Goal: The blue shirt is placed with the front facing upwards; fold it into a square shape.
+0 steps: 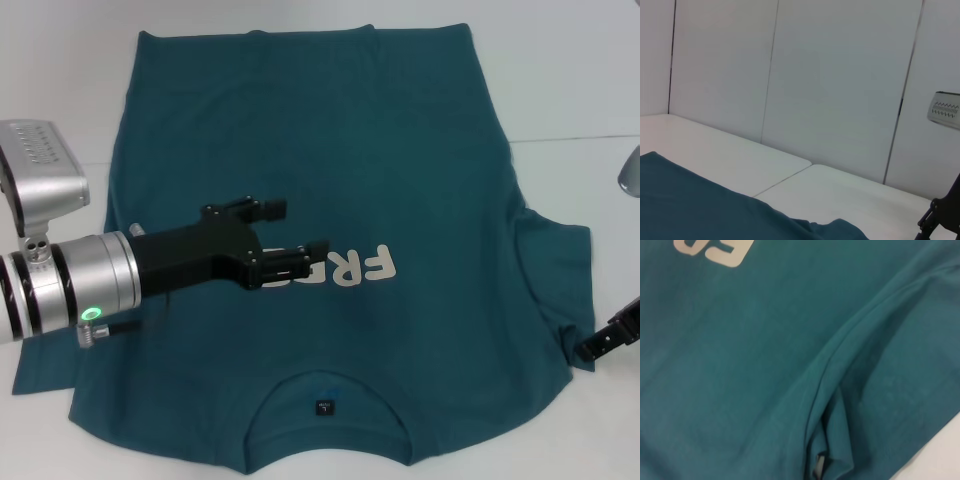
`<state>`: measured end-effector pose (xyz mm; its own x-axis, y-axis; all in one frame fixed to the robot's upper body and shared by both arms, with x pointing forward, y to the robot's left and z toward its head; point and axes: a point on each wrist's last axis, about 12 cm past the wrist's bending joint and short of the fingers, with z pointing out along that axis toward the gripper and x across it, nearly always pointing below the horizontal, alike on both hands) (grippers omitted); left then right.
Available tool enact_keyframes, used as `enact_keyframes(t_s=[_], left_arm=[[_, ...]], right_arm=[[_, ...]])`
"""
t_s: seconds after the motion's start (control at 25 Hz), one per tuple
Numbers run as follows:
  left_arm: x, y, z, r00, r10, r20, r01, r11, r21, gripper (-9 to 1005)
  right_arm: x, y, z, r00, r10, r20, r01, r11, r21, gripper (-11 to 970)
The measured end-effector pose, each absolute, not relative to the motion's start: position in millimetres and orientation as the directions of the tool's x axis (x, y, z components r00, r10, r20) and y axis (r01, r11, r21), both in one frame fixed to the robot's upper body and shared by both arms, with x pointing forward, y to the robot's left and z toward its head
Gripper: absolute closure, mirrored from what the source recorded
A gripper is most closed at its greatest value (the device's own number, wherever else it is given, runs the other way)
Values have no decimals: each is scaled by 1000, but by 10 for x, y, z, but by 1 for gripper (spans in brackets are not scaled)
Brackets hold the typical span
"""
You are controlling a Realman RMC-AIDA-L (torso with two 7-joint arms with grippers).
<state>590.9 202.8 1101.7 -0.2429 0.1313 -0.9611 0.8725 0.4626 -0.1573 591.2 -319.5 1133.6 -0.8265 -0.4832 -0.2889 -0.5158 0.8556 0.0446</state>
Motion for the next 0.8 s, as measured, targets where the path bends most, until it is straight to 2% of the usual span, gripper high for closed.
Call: enact_keyframes(t_s=[0.8], left_arm=[[5918,2033,11013,-240,138,-961,871,468,-150,120]], right_arm=[[5924,-3078,11231,-826,-511,-240,-536,842,53,113]])
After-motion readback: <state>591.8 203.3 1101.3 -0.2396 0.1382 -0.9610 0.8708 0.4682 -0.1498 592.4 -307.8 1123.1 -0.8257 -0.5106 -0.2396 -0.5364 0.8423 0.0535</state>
